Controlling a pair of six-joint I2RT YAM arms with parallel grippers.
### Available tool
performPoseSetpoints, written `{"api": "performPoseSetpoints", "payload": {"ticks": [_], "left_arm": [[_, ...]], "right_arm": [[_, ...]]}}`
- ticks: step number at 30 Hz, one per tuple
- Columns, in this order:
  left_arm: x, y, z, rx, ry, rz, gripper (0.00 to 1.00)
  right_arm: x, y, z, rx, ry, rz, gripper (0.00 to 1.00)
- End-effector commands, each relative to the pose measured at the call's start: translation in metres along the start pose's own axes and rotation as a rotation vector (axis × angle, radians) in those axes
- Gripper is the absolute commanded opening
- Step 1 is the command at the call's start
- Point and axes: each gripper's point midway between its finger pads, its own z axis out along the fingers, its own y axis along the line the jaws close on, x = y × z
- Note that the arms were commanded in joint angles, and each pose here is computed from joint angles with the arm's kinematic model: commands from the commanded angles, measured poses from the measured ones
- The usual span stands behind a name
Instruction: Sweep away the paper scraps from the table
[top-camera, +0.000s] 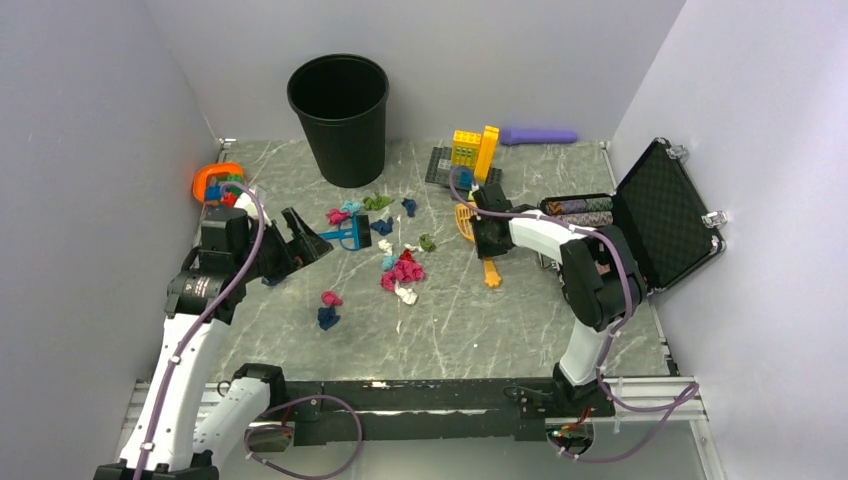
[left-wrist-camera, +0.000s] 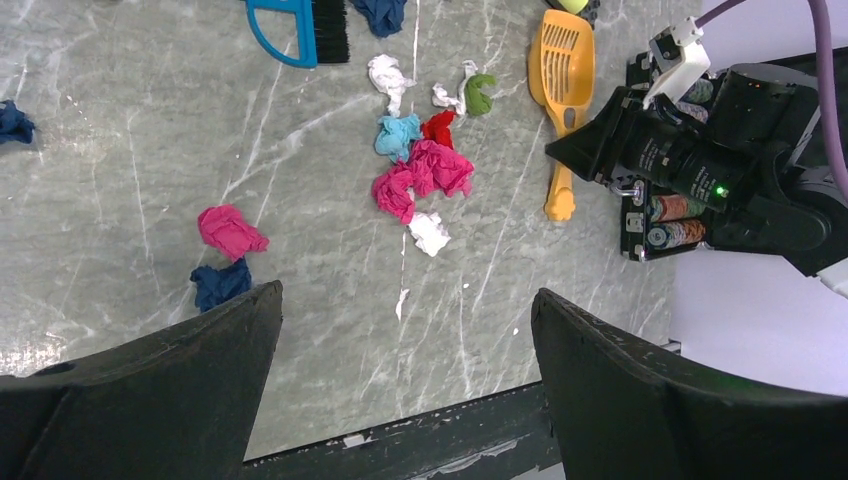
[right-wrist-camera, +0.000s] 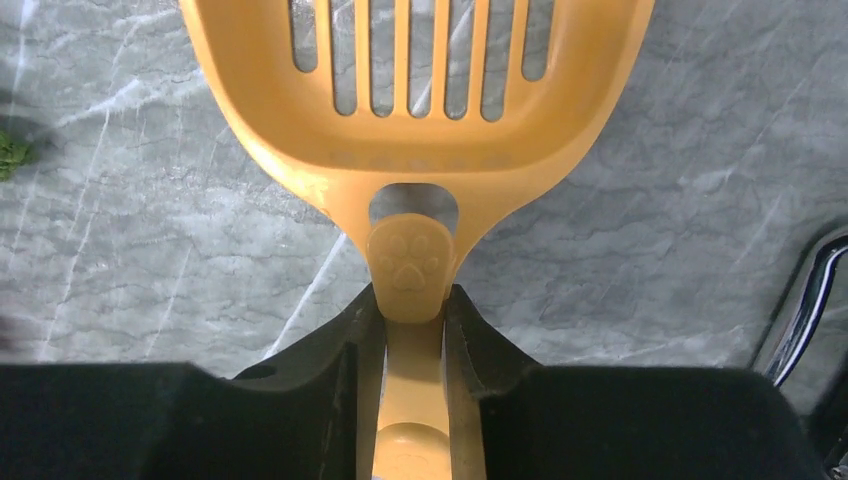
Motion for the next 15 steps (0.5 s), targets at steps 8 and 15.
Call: {"api": "performPoseSetpoints", "payload": {"ticks": [8,15], "left_arm": [[-0.009,-0.001,-0.027,-0.021,-0.07,0.104,0.98],[-0.006,0.007,-0.048,-0.064,-0.101,0.168,0.98]], "right_arm": [[-0.059,0.055,-0.102,-0.091,-0.214,0.106,0.17],[-0.077,0.162,-0.136,-0.218,-0.224,0.069,0.18]]}}
